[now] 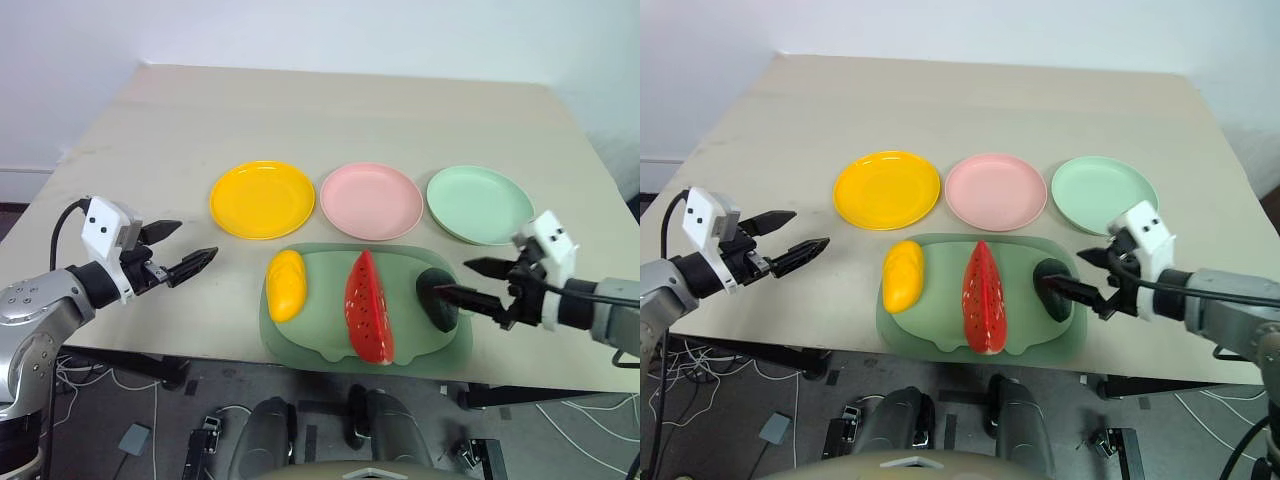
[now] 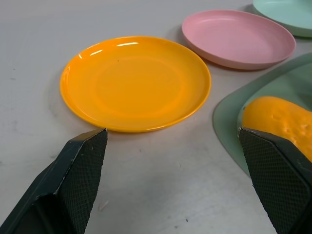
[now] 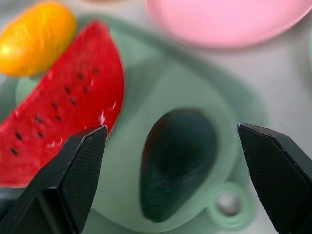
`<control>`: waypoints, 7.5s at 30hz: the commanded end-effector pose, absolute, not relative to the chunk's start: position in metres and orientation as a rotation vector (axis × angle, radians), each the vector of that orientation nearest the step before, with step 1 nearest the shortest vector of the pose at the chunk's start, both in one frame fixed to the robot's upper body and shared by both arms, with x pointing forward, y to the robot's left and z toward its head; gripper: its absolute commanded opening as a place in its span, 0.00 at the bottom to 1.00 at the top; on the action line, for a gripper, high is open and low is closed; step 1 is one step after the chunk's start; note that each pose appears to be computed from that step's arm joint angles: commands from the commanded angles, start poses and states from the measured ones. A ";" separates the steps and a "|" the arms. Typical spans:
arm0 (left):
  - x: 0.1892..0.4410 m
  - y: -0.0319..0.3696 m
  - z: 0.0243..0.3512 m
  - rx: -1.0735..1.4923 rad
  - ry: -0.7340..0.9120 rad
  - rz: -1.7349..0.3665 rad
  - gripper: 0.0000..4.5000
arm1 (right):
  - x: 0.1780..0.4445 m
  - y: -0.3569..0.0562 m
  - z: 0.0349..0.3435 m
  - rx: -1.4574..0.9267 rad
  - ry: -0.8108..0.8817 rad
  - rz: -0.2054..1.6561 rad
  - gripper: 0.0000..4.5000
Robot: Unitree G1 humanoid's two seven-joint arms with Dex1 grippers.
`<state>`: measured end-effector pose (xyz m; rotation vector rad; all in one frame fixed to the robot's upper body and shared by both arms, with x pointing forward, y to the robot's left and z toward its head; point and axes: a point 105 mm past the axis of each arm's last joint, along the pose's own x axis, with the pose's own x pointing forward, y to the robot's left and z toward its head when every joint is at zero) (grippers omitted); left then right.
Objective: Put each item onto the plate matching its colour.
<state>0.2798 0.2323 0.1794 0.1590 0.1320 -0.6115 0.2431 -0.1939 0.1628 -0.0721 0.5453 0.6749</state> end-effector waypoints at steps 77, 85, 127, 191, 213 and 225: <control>0.283 0.209 0.179 0.150 0.085 -0.689 1.00 | 0.256 -0.104 0.170 -0.077 0.624 0.942 1.00; 0.279 0.210 0.178 0.149 0.086 -0.676 1.00 | 0.255 -0.100 0.140 -0.189 0.725 0.849 1.00; 0.282 0.208 0.187 0.188 0.073 -0.667 1.00 | 0.454 -0.101 0.212 -0.641 0.208 0.678 0.99; 0.355 0.187 0.176 0.172 0.475 -0.262 0.70 | 0.282 -0.129 0.180 -0.321 0.273 1.120 1.00; 0.394 0.188 0.232 0.024 0.186 -0.371 0.99 | 0.292 -0.155 0.181 -0.341 0.285 0.961 1.00; 0.286 0.232 0.196 0.397 0.141 -0.528 0.99 | 0.307 -0.243 0.190 -0.246 0.265 0.733 1.00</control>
